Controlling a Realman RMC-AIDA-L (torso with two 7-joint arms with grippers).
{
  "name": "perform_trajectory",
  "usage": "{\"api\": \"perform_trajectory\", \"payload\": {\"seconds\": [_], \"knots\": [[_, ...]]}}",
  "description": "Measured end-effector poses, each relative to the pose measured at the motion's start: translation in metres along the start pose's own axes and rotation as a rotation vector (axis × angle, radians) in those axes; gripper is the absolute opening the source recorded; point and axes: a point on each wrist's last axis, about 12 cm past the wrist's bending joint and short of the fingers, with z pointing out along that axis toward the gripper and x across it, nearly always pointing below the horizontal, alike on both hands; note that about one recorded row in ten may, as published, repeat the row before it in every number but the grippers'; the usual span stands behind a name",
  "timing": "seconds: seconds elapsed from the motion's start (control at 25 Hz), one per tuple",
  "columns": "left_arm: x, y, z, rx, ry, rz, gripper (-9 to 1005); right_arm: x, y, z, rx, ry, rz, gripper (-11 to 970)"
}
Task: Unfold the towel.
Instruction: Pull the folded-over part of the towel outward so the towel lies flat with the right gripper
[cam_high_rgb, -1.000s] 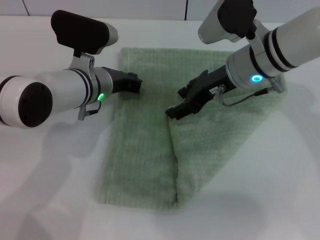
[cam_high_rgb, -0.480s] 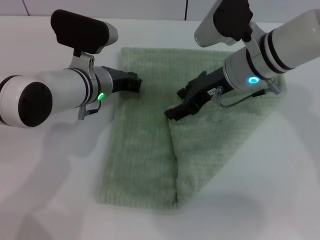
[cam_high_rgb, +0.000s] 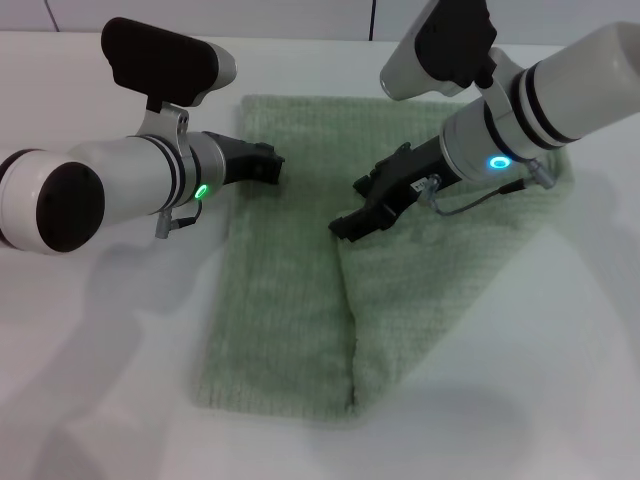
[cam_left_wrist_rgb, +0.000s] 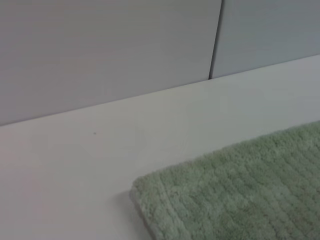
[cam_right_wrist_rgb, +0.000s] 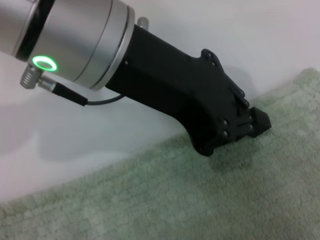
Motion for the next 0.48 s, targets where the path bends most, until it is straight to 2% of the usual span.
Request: {"api": "perform_trajectory", "payload": {"seconds": [0.48], "knots": [[-0.0011, -0.0006, 0.0001, 0.002, 0.000, 0.002, -1, -0.0009, 0.0070, 0.0094, -0.002, 0.006, -0.024, 714]]}}
